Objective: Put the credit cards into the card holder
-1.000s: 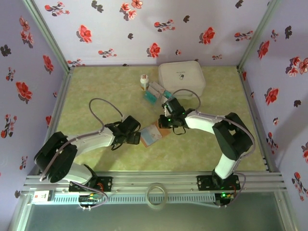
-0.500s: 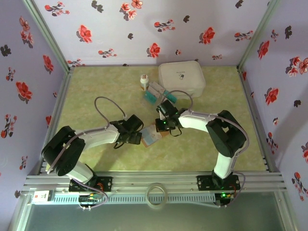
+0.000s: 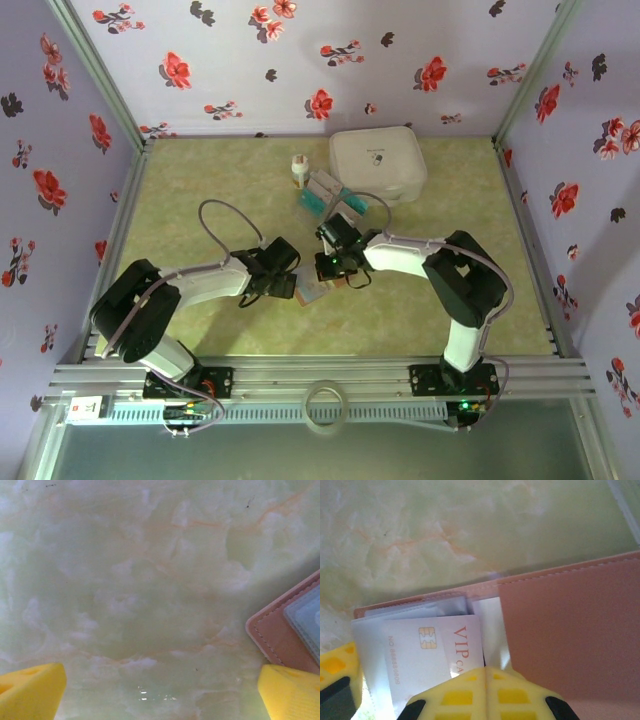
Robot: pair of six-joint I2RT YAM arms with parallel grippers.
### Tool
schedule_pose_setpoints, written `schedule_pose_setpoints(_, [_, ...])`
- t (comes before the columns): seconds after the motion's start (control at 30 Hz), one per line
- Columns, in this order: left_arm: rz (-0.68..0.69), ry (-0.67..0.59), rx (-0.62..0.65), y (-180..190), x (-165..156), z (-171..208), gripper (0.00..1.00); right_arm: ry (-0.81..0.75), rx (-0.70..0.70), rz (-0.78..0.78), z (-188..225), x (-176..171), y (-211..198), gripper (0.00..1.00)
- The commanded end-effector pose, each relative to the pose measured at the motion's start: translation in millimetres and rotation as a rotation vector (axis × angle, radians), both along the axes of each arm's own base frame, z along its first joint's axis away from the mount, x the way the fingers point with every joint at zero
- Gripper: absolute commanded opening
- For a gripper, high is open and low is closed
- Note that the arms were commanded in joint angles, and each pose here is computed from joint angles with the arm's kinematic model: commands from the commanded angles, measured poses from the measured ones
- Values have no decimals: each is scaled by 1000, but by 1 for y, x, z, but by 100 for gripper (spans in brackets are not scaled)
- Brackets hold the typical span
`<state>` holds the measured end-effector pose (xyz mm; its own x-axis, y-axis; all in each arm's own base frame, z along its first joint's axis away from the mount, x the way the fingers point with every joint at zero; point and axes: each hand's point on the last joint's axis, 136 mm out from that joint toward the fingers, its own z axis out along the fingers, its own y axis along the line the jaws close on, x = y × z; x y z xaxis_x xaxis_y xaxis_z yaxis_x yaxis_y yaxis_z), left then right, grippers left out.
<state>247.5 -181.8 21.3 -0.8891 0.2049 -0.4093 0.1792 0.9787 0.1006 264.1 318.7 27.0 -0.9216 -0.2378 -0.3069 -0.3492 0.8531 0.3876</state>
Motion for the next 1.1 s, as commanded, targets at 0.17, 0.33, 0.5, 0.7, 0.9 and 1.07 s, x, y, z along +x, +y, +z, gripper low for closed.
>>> schedule_pose_setpoints(0.17, [-17, 6, 43, 6, -2, -7, 100, 11, 76, 1, 11, 3, 27, 1])
schedule_pose_setpoints(0.33, [4, -2, 37, 13, 1, -4, 100, 9, 114, 3, 22, 3, 34, 1])
schedule_pose_setpoints(0.5, [24, -9, 26, 20, 7, 0, 100, -48, 115, -20, 46, 15, 21, 8])
schedule_pose_setpoints(0.7, [51, -20, -6, 27, 13, 8, 100, -99, 103, -89, 65, 32, -13, 26])
schedule_pose_setpoints(0.9, [53, -29, -39, 28, 13, 15, 100, -113, 61, -117, 64, 33, -38, 28])
schedule_pose_setpoints(1.07, [44, -15, -81, 23, 8, 18, 100, -71, 77, -102, 51, 20, -36, 17])
